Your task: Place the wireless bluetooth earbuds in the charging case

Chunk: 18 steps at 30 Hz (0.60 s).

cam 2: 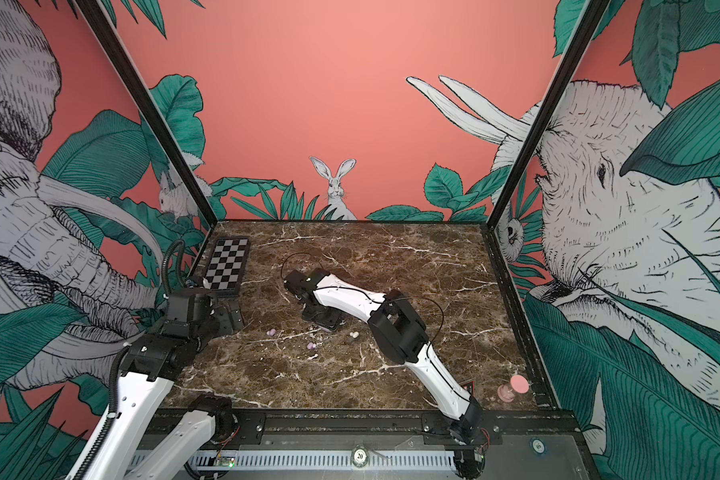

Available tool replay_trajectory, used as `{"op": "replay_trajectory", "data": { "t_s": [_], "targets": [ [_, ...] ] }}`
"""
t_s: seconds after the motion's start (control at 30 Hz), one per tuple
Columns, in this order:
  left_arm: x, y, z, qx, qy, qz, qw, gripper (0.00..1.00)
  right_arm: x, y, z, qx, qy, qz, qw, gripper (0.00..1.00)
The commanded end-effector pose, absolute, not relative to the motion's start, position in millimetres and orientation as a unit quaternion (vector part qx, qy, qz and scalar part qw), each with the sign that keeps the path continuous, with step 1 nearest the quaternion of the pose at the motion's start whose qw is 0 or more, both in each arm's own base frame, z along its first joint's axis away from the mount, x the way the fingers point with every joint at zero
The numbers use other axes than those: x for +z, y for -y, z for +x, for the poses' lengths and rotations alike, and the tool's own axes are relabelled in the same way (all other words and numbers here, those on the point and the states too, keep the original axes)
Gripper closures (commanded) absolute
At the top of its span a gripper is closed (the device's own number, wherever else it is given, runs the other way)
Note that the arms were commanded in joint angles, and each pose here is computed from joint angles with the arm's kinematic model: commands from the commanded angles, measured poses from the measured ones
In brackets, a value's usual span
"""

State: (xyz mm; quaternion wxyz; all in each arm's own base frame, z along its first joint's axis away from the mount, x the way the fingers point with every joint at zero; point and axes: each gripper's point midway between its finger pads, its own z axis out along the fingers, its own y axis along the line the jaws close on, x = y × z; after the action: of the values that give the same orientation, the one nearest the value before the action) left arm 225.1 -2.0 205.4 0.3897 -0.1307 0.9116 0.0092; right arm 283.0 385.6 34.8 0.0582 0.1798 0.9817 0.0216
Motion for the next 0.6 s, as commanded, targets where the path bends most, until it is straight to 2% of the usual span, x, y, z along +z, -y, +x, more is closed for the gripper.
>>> {"op": "replay_trajectory", "data": {
  "t_s": [0.0,0.33,0.57],
  "targets": [
    [203.9,3.1,224.1,0.007,-0.912,-0.128,0.390,0.01,46.4,-382.7,280.9,0.025,-0.978,0.192,0.075,0.31],
    [204.0,2.9,224.1,0.007,-0.912,-0.128,0.390,0.01,45.2,-384.7,281.0,0.030,-0.979,0.190,0.074,0.34],
    [203.4,3.4,224.3,0.007,-0.913,-0.127,0.389,0.01,53.9,-385.6,282.3,0.038,-0.978,0.186,0.081,0.32]
  ]
}}
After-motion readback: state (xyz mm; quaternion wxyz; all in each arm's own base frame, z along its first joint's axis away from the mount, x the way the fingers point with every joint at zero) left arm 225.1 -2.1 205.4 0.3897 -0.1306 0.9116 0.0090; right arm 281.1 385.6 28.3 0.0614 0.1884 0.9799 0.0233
